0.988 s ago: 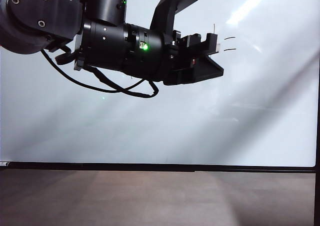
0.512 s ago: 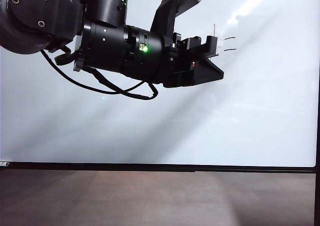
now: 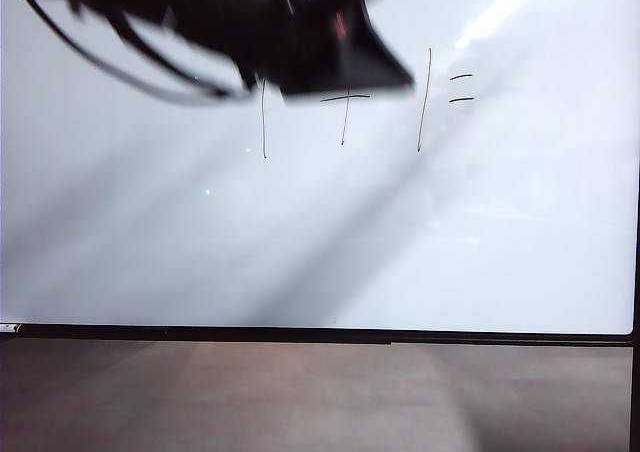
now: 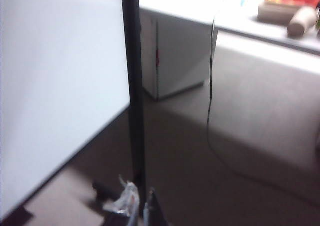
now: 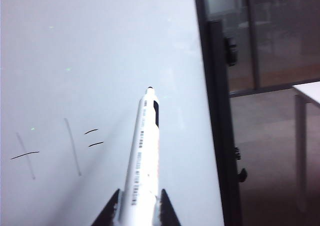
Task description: Reach to the right to find the marker pen, pick it up, and write the answer to the math problem on the whiteboard.
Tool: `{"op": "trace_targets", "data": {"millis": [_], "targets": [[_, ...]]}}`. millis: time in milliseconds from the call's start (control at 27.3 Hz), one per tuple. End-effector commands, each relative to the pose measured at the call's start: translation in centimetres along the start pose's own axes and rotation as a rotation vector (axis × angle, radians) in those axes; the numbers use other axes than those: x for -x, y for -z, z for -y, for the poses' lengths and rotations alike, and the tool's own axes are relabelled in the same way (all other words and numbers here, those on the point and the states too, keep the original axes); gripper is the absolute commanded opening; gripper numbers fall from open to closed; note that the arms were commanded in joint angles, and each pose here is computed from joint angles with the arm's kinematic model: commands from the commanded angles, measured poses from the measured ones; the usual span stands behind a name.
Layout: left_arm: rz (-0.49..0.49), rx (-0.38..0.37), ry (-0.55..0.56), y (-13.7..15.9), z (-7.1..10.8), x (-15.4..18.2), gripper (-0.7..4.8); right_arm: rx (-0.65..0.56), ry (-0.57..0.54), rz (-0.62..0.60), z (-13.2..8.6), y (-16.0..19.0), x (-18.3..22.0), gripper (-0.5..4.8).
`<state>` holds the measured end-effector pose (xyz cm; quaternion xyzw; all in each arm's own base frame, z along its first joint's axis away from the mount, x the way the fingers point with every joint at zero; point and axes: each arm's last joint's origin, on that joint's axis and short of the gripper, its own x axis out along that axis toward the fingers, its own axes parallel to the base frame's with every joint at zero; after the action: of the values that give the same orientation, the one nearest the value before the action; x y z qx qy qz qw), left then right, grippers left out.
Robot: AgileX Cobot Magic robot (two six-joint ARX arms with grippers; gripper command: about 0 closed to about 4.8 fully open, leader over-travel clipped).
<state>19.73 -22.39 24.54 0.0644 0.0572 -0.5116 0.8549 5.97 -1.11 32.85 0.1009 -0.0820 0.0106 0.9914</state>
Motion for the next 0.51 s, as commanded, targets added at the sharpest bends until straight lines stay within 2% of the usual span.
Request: {"op": "trace_targets", "data": {"millis": [37, 183, 293, 366, 439, 512], "targets": [[0.076, -0.022, -0.008, -1.7, 0.0, 1.0, 0.27, -0.002, -0.012, 0.012, -0.1, -0.2, 0.1, -0.06], [0.140, -0.036, -0.016, -3.0, -1.5, 2.8, 0.27, -0.002, -0.020, 0.009, -0.1, -0.2, 0.1, -0.05], [0.172, -0.047, -0.032, -3.6, -3.5, 4.4, 0.27, -0.001, -0.020, 0.010, -0.1, -0.2, 0.1, -0.05], [0.187, -0.052, -0.099, -3.9, -5.1, 5.6, 0.27, -0.001, -0.021, 0.010, -0.2, -0.2, 0.1, -0.05], [0.195, -0.051, -0.179, -4.1, -5.9, 6.3, 0.27, 0.000, -0.020, 0.011, -0.1, -0.2, 0.1, -0.05], [0.192, -0.041, -0.305, -4.2, -6.2, 6.5, 0.27, -0.001, -0.018, 0.011, -0.1, -0.2, 0.1, -0.05]]}}
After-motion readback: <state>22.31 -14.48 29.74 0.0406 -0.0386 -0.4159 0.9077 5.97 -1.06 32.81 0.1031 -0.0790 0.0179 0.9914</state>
